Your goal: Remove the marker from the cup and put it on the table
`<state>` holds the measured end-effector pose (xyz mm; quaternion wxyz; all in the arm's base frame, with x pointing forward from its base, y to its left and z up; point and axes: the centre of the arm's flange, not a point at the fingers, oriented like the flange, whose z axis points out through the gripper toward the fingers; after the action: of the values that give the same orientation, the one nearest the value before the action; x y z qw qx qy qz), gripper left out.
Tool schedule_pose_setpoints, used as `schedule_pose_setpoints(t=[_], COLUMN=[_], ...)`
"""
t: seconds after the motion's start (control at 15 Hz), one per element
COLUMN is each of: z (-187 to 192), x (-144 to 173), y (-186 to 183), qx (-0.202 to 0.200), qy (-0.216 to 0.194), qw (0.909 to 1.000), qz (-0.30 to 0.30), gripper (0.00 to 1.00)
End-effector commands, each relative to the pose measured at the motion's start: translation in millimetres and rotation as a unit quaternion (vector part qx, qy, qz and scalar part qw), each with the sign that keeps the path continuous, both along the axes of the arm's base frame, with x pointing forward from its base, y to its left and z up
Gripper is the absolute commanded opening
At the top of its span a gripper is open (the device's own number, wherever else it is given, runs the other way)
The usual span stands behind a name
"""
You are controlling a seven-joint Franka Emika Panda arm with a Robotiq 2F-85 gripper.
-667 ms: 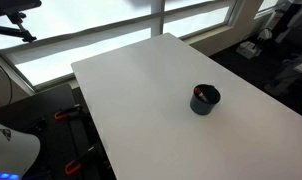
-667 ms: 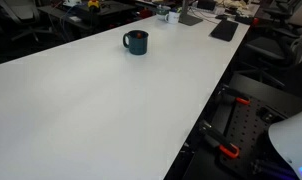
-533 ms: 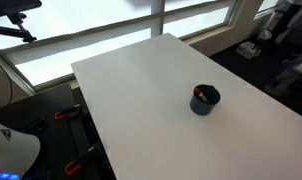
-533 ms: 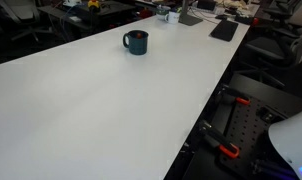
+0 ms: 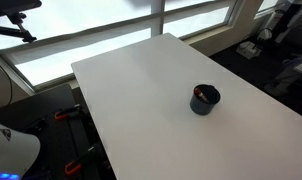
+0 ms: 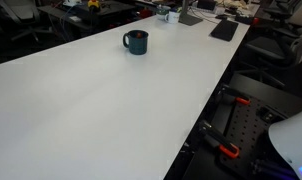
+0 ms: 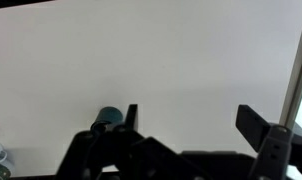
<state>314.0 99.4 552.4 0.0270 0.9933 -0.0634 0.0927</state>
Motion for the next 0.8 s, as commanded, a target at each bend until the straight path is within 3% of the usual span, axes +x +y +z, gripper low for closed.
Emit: schedule_pose_setpoints(t=[0.0, 0.4, 0.73], z=[21.4, 42.4, 4.0], x=[25.3, 80.1, 135.5], y=[-37.6, -138.0, -182.7], qx=[0.013, 0.057, 0.077], qy=[0.007, 0.017, 0.042], qw=[0.9996, 0.9952, 0.9909], qz=[-0.023, -0.077, -0.102], gripper=[1.00, 1.00, 1.00])
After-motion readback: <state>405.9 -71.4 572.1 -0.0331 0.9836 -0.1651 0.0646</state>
